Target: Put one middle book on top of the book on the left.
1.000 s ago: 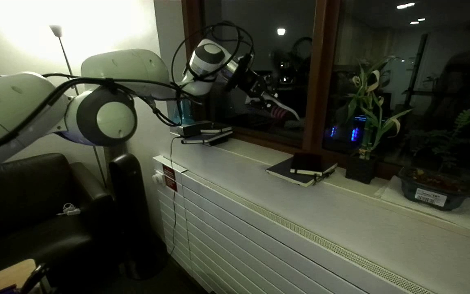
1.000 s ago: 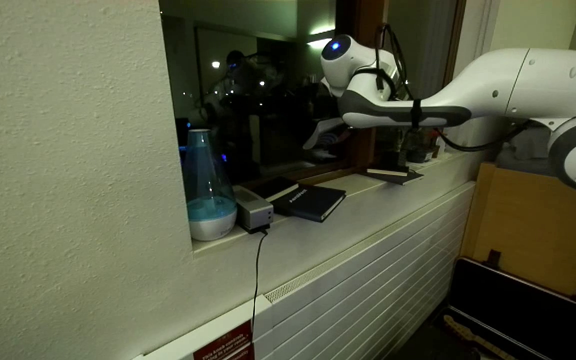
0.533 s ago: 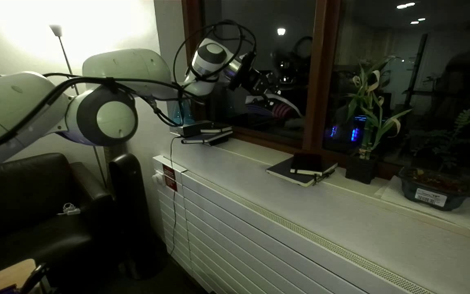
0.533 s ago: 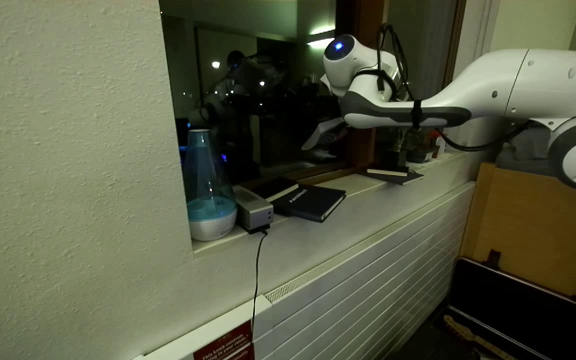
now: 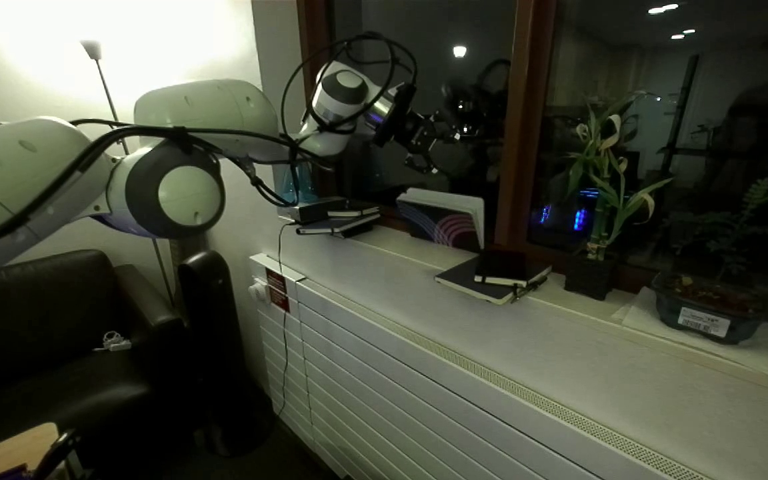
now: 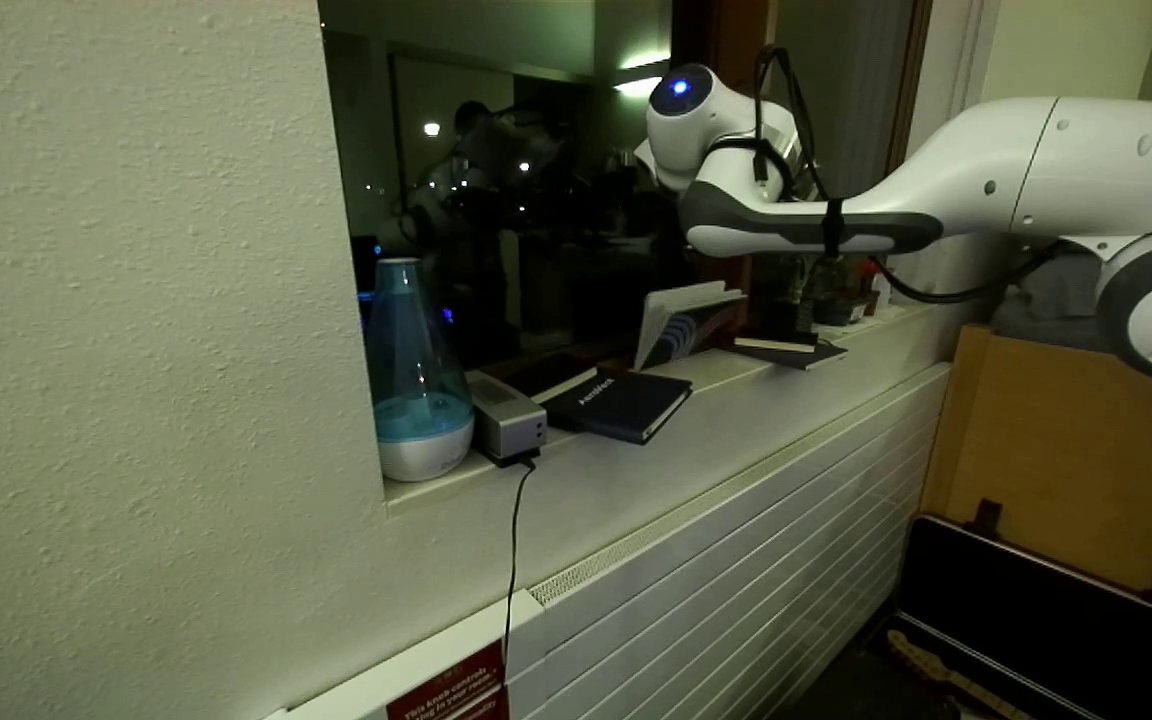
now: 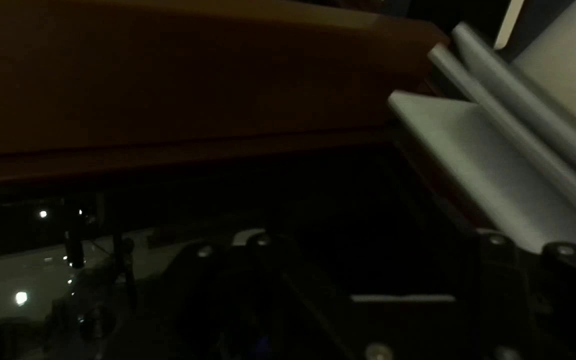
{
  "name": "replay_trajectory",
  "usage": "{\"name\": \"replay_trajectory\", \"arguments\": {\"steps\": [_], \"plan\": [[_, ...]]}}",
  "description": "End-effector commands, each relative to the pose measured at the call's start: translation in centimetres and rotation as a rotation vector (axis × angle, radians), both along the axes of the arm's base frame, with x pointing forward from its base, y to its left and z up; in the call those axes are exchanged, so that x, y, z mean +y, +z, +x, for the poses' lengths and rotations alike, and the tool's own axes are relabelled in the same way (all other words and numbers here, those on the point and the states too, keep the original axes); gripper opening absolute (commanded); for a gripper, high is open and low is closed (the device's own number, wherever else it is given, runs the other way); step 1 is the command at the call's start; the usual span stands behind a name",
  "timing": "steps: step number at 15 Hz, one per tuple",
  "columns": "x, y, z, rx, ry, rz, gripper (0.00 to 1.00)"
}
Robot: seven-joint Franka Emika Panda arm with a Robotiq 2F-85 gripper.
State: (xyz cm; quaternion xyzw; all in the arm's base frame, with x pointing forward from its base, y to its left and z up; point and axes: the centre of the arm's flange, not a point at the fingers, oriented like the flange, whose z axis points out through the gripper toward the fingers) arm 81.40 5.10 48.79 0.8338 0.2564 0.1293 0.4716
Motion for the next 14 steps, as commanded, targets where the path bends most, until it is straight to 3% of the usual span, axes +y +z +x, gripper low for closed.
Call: {"name": "replay_trajectory", "arguments": {"steps": [1, 7, 14], "plan": [[-0.2, -0.4, -5.1, 0.016, 0.055, 0.012, 1.00], [2.0, -0.8, -5.8, 0.066, 0.092, 0.073, 1.00], [8.1, -1.4, -7.4, 0.261, 0.128, 0.396, 1.00]]}}
